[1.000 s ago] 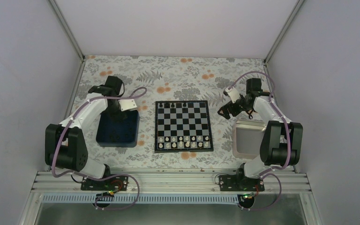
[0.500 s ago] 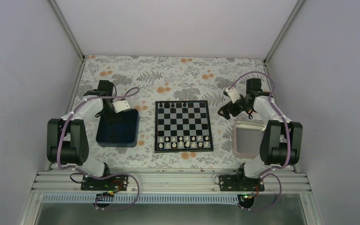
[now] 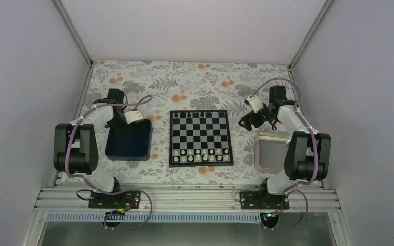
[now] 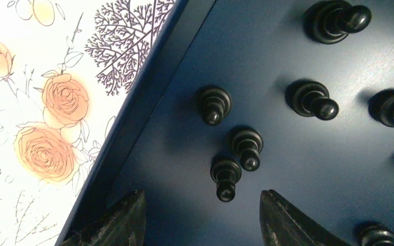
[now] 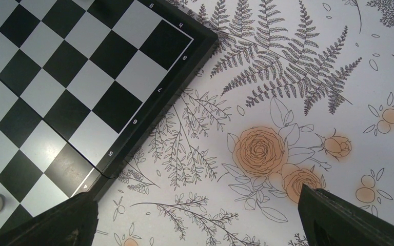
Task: Set up the chess pieces on the board
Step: Pick up the chess piece from the storage box.
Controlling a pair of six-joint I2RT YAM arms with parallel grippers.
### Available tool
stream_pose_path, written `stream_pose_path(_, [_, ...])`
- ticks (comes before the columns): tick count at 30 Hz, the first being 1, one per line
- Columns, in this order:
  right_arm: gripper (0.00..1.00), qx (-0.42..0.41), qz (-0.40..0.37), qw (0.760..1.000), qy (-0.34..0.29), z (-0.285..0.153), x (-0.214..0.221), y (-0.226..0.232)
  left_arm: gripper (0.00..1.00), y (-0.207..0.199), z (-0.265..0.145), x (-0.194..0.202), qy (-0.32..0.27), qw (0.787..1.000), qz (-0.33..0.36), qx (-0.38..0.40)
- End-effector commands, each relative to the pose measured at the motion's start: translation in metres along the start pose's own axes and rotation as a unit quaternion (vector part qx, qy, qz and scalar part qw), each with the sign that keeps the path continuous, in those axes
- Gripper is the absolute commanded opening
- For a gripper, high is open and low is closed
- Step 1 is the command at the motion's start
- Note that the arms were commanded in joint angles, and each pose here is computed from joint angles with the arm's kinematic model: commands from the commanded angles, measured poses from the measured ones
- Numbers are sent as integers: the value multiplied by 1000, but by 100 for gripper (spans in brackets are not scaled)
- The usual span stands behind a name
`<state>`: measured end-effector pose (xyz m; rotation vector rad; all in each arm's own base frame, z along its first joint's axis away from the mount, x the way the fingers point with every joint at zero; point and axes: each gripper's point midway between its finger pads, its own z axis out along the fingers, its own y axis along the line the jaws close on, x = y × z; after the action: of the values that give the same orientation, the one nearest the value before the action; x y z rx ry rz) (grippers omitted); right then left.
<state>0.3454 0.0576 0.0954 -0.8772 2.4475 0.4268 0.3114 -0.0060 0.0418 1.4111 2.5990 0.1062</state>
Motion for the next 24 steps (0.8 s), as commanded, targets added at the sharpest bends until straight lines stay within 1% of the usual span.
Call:
stream_pose_path(1, [100, -4, -4, 1000, 4, 3, 0, 2, 55, 3, 3, -9, -21, 1000, 3, 10])
stream_pose_path(4, [100, -4, -4, 1000, 3, 3, 0, 2, 52, 2, 6, -9, -20, 1000, 1, 16])
stream_pose_path(7, [100, -3, -5, 1000, 3, 3, 0, 2, 46, 1, 11, -8, -13, 1000, 1, 23])
stream_pose_path(12, [100, -3, -6, 1000, 3, 3, 0, 2, 25, -1, 13, -6, -8, 1000, 1, 30])
stream_pose_path(15, [100, -2, -7, 1000, 2, 2, 0, 2, 17, 0, 11, -5, -7, 1000, 0, 29])
stream_pose_path(22, [100, -2, -8, 1000, 1, 2, -1, 2, 11, 1, -4, -4, -3, 1000, 2, 20])
stream_pose_path(24, [100, -2, -8, 1000, 0, 1, -1, 2, 10, 3, -12, -4, -3, 1000, 2, 15])
